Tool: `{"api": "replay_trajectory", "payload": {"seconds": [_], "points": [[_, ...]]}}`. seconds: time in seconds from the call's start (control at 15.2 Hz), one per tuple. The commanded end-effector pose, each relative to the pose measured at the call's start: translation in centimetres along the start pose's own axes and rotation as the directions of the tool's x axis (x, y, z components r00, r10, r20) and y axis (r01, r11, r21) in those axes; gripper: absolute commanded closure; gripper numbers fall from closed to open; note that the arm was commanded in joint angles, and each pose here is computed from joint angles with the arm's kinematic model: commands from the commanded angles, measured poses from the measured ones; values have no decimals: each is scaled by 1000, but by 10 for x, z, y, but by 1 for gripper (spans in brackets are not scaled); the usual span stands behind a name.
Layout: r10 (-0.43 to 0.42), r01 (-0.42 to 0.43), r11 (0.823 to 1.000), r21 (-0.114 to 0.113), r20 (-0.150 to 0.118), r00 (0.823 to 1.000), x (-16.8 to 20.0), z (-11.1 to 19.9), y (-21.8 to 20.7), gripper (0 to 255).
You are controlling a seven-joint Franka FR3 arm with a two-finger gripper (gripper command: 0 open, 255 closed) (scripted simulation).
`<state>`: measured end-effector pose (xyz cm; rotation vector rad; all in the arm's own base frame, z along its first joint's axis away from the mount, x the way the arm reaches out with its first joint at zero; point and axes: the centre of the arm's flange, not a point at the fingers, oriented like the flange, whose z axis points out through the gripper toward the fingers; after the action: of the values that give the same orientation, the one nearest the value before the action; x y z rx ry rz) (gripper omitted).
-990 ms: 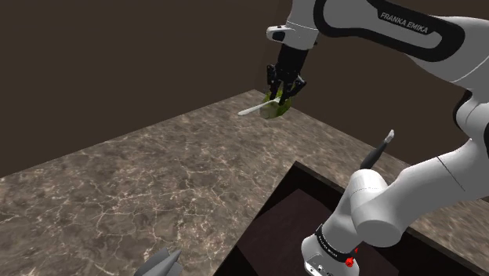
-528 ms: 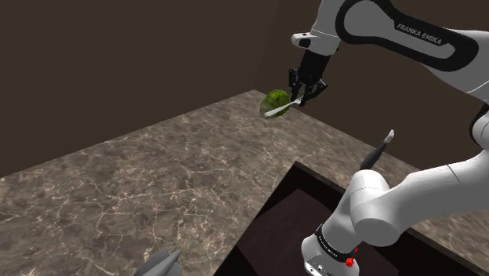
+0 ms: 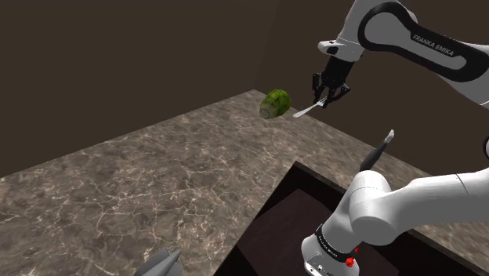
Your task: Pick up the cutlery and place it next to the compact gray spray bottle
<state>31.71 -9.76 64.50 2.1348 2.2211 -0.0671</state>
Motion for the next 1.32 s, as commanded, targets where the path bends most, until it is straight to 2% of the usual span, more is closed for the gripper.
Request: {"api": "replay_trajectory", "payload": {"seconds": [0.0, 1.25], "points": [[-1, 1, 1000, 1, 0, 1000, -25, 2, -9, 255], [-1, 1, 1000, 1, 0, 1000, -260, 18, -95, 255]]}}
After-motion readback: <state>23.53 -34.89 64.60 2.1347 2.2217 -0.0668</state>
